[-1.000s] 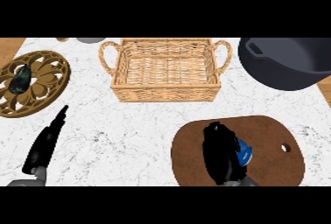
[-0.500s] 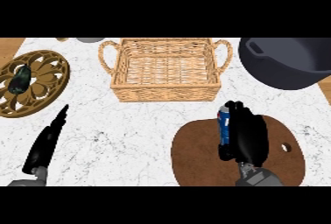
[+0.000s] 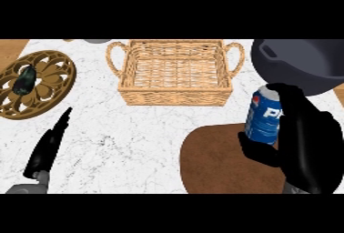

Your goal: Pick the can from the cutting board and place it in the basket

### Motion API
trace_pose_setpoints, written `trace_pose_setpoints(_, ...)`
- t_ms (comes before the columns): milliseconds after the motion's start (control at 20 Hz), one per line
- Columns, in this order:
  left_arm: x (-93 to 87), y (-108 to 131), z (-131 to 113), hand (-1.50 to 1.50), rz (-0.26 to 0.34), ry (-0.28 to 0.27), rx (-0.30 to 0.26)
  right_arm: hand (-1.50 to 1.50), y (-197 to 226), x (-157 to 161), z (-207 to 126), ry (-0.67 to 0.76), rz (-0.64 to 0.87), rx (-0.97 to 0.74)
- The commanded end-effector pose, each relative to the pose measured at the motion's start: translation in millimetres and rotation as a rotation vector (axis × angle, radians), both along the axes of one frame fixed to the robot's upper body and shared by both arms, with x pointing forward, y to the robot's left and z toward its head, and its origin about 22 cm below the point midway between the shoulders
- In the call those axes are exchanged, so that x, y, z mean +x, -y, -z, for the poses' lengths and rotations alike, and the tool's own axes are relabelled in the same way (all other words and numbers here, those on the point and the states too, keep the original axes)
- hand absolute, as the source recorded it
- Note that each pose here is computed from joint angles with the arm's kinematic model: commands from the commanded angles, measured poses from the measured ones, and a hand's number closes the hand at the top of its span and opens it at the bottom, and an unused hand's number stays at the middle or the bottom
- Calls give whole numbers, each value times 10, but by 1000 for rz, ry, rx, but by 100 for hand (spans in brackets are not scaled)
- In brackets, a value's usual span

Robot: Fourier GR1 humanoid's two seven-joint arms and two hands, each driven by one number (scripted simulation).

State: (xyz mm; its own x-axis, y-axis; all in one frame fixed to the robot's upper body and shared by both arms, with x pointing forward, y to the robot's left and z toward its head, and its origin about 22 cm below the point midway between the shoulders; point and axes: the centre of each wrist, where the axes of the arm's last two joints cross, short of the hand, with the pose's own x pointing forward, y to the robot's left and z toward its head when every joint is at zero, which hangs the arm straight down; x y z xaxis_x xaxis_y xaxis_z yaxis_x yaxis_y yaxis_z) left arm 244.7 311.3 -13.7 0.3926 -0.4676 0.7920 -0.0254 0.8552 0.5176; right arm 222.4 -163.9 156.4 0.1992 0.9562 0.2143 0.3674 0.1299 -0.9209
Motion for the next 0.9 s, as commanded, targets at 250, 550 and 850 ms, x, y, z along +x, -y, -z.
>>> trace_pose_setpoints(250,116,93,-61,0,20,11,-1,150,-157,-294,-969,98,-136,117)
trace_pose_setpoints(550,13,20,-5,0,20,4,-11,150,-334,-66,-1276,46,-167,200)
trace_pose_setpoints(850,-10,-7,58,0,22,8,5,150,-592,113,-1462,12,-199,246)
